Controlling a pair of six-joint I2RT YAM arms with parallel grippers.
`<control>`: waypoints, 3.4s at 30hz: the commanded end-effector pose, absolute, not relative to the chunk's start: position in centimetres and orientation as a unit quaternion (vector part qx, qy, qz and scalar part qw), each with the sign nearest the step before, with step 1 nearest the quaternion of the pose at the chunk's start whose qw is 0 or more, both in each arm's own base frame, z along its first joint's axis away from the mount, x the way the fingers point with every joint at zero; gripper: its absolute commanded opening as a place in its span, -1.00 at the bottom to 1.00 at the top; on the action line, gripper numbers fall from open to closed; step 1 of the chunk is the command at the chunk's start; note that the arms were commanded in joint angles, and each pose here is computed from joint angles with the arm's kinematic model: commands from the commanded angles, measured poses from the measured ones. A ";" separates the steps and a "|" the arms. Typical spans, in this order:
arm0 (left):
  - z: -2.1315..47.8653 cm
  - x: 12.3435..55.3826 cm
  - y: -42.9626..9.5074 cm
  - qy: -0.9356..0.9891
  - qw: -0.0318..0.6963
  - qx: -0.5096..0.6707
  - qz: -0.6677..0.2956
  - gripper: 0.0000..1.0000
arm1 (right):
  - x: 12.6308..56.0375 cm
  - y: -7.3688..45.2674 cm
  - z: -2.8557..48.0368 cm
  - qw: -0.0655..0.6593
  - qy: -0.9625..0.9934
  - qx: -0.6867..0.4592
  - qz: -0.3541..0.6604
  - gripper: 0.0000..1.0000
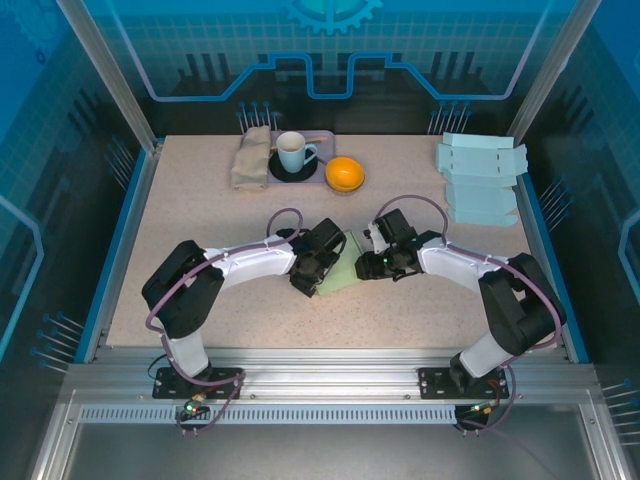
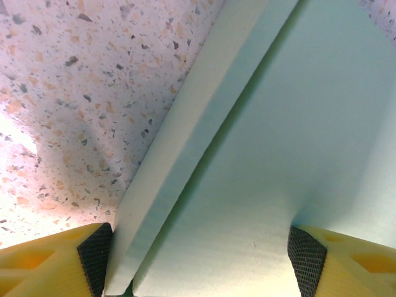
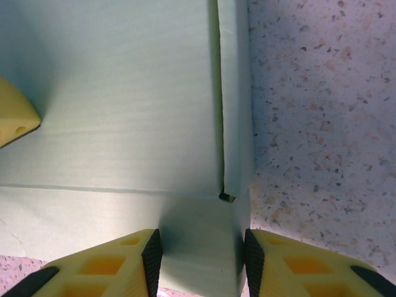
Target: Fold the paper box
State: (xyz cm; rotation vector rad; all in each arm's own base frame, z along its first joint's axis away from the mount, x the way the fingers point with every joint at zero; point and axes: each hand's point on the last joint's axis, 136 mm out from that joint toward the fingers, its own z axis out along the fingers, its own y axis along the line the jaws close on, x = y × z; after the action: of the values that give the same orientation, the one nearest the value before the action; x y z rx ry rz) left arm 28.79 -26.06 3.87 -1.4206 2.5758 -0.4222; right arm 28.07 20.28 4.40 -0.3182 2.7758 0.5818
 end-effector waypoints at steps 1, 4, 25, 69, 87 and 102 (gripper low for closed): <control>1.1 26.6 -22.6 0.871 0.075 -0.483 -0.058 0.56 | 27.7 20.1 4.0 0.129 0.964 -0.114 0.204 -0.19; 1.0 26.6 -22.4 0.871 0.074 -0.482 -0.055 0.55 | 27.8 20.0 4.0 0.133 0.964 -0.117 0.200 -0.19; 0.0 25.9 -21.1 0.880 0.075 -0.468 -0.021 0.53 | 28.4 19.0 1.5 0.165 0.954 -0.139 0.208 -0.21; -1.9 25.0 -27.3 0.929 -0.019 -0.361 -0.080 0.48 | 35.5 23.7 4.1 0.246 0.875 0.040 0.416 -0.69; 9.6 30.9 -27.2 0.966 0.124 -0.167 -0.157 0.68 | 34.2 17.7 3.0 0.184 0.924 0.056 0.330 -0.69; 10.8 39.6 -27.2 0.944 0.179 0.063 -0.269 0.62 | 34.6 17.5 4.0 0.155 0.928 0.070 0.333 -0.93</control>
State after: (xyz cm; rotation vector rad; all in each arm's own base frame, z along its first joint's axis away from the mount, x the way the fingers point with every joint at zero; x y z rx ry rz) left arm 39.32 -25.43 11.41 -0.0725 2.6954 -0.7102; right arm 34.45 17.41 3.90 0.1769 2.6339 0.9188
